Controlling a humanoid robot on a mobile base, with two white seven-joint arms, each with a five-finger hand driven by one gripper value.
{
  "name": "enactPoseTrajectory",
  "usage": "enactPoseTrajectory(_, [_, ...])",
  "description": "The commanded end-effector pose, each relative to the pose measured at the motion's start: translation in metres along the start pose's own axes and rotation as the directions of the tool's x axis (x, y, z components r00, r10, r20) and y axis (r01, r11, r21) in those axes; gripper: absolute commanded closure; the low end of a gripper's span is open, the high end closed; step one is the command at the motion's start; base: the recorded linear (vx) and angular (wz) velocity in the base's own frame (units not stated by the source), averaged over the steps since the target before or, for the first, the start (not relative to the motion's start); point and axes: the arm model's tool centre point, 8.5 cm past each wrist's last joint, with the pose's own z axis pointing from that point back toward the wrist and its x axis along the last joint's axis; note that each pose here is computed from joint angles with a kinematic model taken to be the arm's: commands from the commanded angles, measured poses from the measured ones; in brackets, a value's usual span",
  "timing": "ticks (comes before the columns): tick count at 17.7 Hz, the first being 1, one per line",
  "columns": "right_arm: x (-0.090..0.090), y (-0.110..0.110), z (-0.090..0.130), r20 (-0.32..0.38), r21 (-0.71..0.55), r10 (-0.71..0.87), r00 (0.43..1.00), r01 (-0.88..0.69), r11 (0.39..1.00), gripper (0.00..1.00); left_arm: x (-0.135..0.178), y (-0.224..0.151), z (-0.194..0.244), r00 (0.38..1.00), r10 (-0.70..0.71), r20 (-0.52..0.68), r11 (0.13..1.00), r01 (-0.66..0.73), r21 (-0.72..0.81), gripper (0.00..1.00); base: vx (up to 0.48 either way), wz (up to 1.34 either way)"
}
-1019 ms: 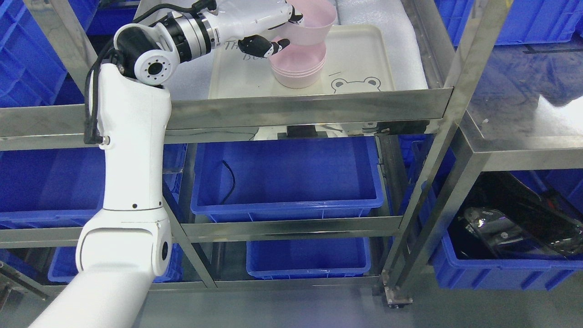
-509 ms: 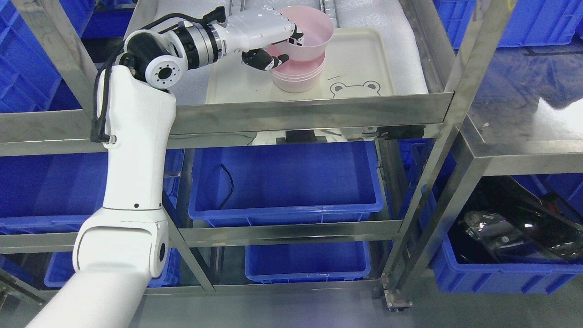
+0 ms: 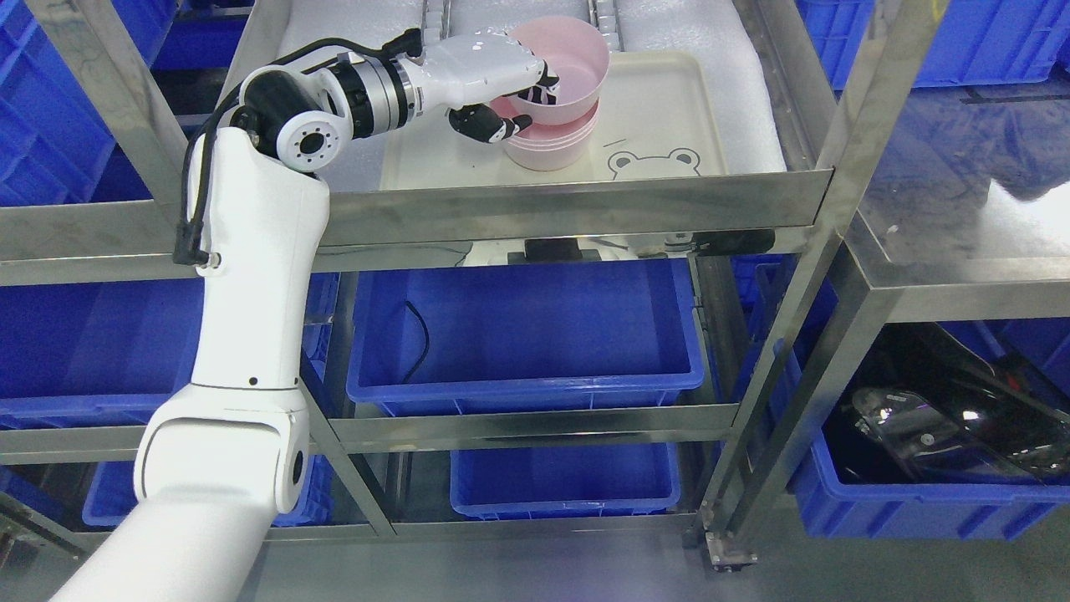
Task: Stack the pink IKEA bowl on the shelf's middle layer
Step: 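Lower the bowl into the pink bowl and open the left hand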
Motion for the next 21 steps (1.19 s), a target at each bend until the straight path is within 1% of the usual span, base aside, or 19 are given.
enactPoseTrajectory(1, [-0.01,-0.01,0.0,-0.008,-0.016,0.002,1.0,-0.002,1.0,0.0,0.0,0.001,0.001,1.0,0.0,0.008,1.0,0.0,-0.009,0.91,0.0,0.0])
enactPoseTrajectory(5, [-0.01,-0.01,0.0,-0.008,-0.016,0.002,1.0,-0.002,1.0,0.0,0.001,0.003,0.004,1.0,0.012,0.019,1.0,-0.012,-0.011,0.91,0.0,0.0])
enactPoseTrajectory(8, [-0.01,-0.01,0.0,-0.008,-0.016,0.002,1.0,-0.002,1.0,0.0,-0.005,0.015,0.009,0.999,0.048,0.006,0.999,-0.048,0.019,0.91,0.0,0.0])
enactPoseTrajectory(10, [-0.01,-0.01,0.0,-0.008,-0.016,0.002,1.0,-0.002,1.0,0.0,-0.005,0.02,0.012,0.999,0.046,0.01,0.999,-0.046,0.008,0.91,0.0,0.0])
enactPoseTrajectory(16, [-0.01,-0.01,0.0,-0.008,-0.016,0.002,1.0,-0.002,1.0,0.0,-0.006,0.015,0.015,0.999,0.044,0.011,0.999,-0.043,-0.018,0.91,0.0,0.0])
enactPoseTrajectory(19, [-0.01,-0.01,0.0,-0.008,-0.016,0.002,1.0,-0.002,1.0,0.0,-0.003,0.015,0.012,0.999,0.039,0.018,0.999,-0.039,-0.019,0.85,0.0,0.0])
enactPoseTrajectory(21, [-0.01,-0.01,0.0,-0.008,-0.016,0.002,1.0,-0.002,1.0,0.0,-0.002,0.011,0.011,0.999,0.038,0.02,0.999,-0.037,-0.031,0.77,0.0,0.0])
